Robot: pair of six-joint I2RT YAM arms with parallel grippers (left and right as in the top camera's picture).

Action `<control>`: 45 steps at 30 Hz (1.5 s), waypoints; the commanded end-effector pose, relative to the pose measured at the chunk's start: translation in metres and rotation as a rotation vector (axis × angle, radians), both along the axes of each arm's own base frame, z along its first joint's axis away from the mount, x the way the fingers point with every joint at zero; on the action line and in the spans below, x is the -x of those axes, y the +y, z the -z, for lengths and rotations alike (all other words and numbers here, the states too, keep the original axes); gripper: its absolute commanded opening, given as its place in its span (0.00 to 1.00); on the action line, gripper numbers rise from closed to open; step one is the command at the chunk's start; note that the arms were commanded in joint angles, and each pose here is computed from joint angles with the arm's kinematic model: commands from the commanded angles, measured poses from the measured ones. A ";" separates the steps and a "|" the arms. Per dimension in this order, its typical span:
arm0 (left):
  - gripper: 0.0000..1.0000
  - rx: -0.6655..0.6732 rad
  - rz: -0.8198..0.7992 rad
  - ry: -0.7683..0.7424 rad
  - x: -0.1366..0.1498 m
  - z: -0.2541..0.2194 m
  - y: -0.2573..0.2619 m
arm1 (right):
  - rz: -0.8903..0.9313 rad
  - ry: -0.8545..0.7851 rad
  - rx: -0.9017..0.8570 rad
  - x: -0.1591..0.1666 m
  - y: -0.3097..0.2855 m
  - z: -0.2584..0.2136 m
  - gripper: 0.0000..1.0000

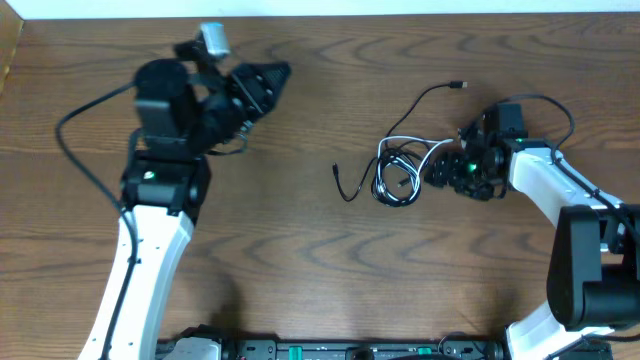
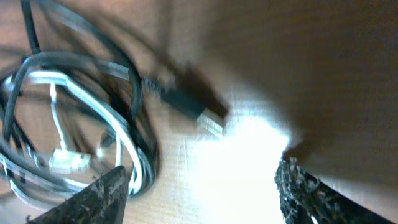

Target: Untangle cables

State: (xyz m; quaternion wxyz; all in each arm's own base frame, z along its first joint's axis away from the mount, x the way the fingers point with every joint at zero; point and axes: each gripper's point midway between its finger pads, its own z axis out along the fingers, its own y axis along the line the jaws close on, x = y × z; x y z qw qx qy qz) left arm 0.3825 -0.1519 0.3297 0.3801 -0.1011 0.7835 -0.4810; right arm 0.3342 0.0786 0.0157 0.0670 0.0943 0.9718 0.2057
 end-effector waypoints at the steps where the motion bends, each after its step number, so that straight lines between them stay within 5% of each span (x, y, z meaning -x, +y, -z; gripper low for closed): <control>1: 0.07 -0.118 0.069 0.013 -0.004 0.033 -0.020 | -0.038 -0.116 0.002 -0.003 -0.001 -0.043 0.73; 8: 0.13 -0.176 0.163 0.277 -0.008 0.129 -0.056 | -0.039 -0.260 -0.013 -0.006 0.009 -0.092 0.63; 14: 0.17 -0.194 0.174 0.347 -0.012 0.160 -0.061 | -0.007 -0.202 -0.031 -0.014 0.044 -0.068 0.61; 18: 0.35 -0.228 0.176 0.326 -0.012 0.162 -0.060 | -0.028 -0.176 -0.025 -0.015 0.062 -0.051 0.55; 19: 0.37 -0.235 0.181 0.322 -0.011 0.163 -0.062 | -0.019 -0.163 -0.019 -0.014 0.061 -0.047 0.51; 22: 0.38 -0.274 0.244 0.294 -0.003 0.169 -0.078 | -0.016 -0.140 -0.015 -0.013 0.060 -0.040 0.12; 24: 0.38 -0.305 0.280 0.286 0.003 0.177 -0.089 | -0.015 -0.146 -0.017 -0.013 0.060 -0.042 0.01; 34: 0.45 -0.445 0.395 0.297 0.029 0.224 -0.130 | 0.007 -0.170 -0.030 -0.014 0.049 -0.057 0.01; 45: 0.39 -0.614 0.435 0.341 0.043 0.287 -0.144 | -0.006 -0.152 -0.020 -0.009 0.046 -0.055 0.01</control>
